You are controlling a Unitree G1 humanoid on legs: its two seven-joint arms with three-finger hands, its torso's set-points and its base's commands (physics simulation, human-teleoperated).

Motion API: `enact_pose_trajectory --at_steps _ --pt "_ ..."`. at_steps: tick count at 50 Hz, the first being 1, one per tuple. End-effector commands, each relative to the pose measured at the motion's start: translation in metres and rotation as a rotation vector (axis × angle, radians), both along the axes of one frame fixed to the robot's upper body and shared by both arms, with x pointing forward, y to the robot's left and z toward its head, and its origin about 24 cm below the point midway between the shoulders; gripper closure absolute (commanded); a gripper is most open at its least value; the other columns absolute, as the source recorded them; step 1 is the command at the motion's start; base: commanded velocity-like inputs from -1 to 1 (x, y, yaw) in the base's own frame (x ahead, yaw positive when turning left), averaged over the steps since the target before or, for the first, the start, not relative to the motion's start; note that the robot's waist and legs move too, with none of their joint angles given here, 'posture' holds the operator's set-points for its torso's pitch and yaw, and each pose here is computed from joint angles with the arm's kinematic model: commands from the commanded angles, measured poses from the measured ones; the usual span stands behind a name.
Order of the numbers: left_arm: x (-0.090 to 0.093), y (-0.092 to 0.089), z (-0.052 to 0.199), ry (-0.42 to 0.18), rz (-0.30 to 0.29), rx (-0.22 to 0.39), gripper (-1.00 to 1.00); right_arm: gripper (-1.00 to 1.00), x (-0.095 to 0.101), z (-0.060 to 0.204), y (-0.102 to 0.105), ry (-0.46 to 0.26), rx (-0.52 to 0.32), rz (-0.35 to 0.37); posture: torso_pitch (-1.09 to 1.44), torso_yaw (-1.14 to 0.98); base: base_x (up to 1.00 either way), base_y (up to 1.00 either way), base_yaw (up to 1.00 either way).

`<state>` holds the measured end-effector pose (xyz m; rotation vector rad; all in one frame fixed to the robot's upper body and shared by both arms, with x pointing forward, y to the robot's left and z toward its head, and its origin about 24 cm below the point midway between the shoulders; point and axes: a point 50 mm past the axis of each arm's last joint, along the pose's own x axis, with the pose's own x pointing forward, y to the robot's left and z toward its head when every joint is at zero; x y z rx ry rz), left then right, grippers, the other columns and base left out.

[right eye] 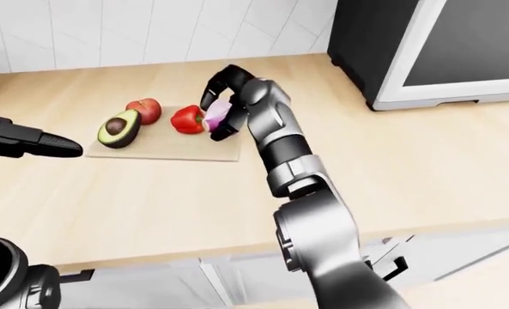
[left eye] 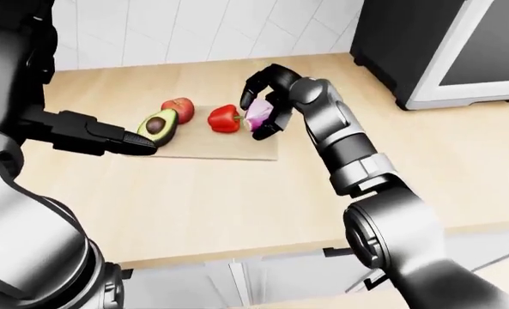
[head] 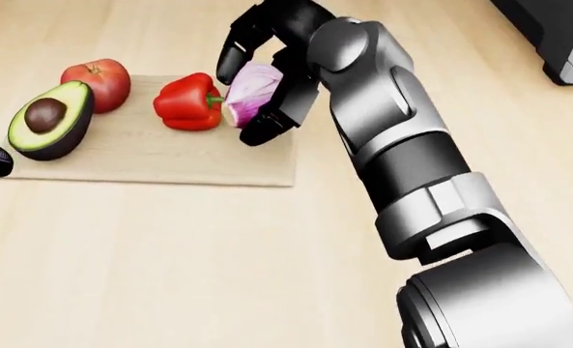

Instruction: Place the avocado, onion, tomato and bell pepper on the cutting board.

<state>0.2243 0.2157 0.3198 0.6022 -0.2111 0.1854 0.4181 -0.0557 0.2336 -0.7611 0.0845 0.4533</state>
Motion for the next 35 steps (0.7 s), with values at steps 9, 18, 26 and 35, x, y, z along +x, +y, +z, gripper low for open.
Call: enact_pose_trajectory --at_steps 9,18,26,35 --pt "-0.004 0.000 0.010 -0.059 0.016 0.017 -1.00 0.73 -0.004 0.034 0.004 -0.118 0.049 0.003 0.00 -0.06 0.00 0.00 0.00" --pt "0.000 -0.002 0.010 -0.058 0.015 0.018 -1.00 0.66 -0.004 0.030 0.000 -0.124 0.097 -0.033 0.00 -0.06 0.00 0.00 0.00" --pt "-0.002 0.000 0.009 -0.056 0.019 0.020 -1.00 0.60 -0.004 0.023 0.007 -0.118 0.170 -0.032 0.00 -0.06 0.00 0.00 0.00" --pt "-0.003 0.001 0.009 -0.053 0.021 0.022 -1.00 0.44 -0.004 0.014 0.009 -0.117 0.198 -0.029 0.00 -0.06 0.00 0.00 0.00"
